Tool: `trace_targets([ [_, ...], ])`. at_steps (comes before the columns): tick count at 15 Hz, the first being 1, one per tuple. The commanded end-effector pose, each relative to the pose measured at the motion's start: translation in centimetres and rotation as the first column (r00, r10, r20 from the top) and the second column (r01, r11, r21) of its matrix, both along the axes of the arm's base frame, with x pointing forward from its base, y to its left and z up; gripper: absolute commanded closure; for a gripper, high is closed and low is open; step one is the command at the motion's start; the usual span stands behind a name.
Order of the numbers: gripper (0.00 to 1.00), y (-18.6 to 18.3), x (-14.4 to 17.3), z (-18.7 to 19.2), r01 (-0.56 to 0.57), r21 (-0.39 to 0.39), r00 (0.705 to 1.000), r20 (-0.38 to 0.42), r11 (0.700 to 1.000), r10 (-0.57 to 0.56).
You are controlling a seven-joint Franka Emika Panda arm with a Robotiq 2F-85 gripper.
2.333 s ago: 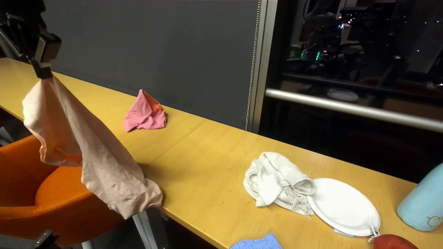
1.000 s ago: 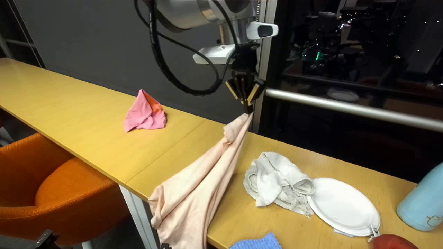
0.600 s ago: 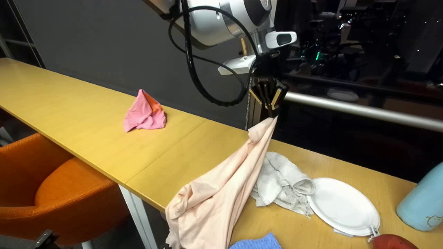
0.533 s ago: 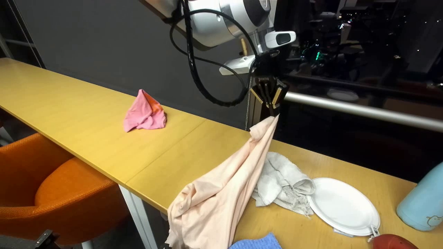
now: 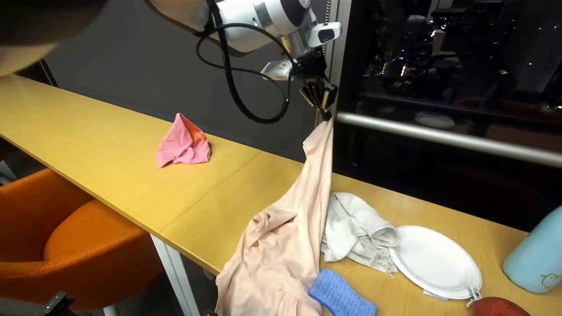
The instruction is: Unfold the peach shirt
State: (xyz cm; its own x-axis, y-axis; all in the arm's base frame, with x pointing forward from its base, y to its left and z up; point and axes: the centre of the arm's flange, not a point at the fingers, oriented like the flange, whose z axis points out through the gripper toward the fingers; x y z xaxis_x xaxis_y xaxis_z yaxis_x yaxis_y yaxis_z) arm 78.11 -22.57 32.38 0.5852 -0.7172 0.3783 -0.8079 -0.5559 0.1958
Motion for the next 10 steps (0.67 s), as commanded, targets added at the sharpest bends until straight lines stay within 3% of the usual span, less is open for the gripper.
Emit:
trace_targets([
  [1,0.74,3.1,7.8,-2.6,-0.018,0.009,0.999,0.041,1.000,0.017],
  [2,0.73,4.0,7.8,-3.2,-0.024,0.014,0.999,0.042,1.000,0.023],
  [6,0.45,5.1,5.9,-3.0,-0.041,0.016,0.999,0.020,0.999,0.040],
  [10,0.16,5.8,-0.4,1.1,-0.089,0.065,0.994,-0.061,0.994,0.093],
])
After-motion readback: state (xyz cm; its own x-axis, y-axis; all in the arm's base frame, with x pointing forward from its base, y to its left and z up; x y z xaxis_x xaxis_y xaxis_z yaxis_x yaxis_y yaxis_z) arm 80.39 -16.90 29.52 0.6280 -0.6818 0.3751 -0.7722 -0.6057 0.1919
